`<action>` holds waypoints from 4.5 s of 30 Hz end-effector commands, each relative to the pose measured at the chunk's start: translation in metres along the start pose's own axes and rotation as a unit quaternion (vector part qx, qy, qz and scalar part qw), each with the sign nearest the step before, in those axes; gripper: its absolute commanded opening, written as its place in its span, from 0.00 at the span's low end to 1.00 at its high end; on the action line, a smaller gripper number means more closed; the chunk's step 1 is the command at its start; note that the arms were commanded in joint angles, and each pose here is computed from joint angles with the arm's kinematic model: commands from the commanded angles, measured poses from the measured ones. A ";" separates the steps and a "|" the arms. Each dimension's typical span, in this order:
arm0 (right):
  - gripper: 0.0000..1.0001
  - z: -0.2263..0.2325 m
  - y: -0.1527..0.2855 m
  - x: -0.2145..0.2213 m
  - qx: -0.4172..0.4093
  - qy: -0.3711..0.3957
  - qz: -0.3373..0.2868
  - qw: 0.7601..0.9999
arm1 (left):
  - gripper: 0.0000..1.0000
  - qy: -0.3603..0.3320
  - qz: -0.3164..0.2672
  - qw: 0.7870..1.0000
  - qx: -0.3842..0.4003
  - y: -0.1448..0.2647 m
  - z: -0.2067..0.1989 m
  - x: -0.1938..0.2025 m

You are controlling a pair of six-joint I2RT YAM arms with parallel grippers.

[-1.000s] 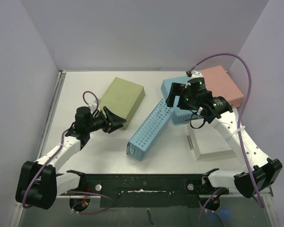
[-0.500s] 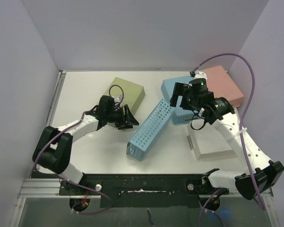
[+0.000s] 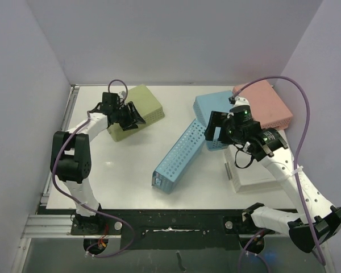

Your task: Turn the large container upside down

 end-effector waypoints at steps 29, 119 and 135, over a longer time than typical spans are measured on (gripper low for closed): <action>0.98 0.102 -0.075 0.015 -0.085 -0.002 0.035 0.996 | 0.66 -0.240 -0.023 0.969 0.057 0.155 -0.141 0.043; 0.97 -0.043 0.003 -0.093 0.155 -0.026 -0.138 0.978 | 0.78 -0.100 -0.192 0.934 -0.286 0.194 -0.033 -0.035; 0.97 -0.050 0.069 -0.113 0.110 -0.068 -0.308 0.943 | 0.78 -0.077 -0.425 0.862 -0.265 0.297 -0.067 -0.058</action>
Point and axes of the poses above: each gripper's point midway between its finger pads, its own y axis back along the fingers, its own z axis along the line the jaws close on, x = y × z, the point moved 4 cm from there along y, back along the fingers, and after that the axes turned 10 degrees about -y, right-handed, at the moved point
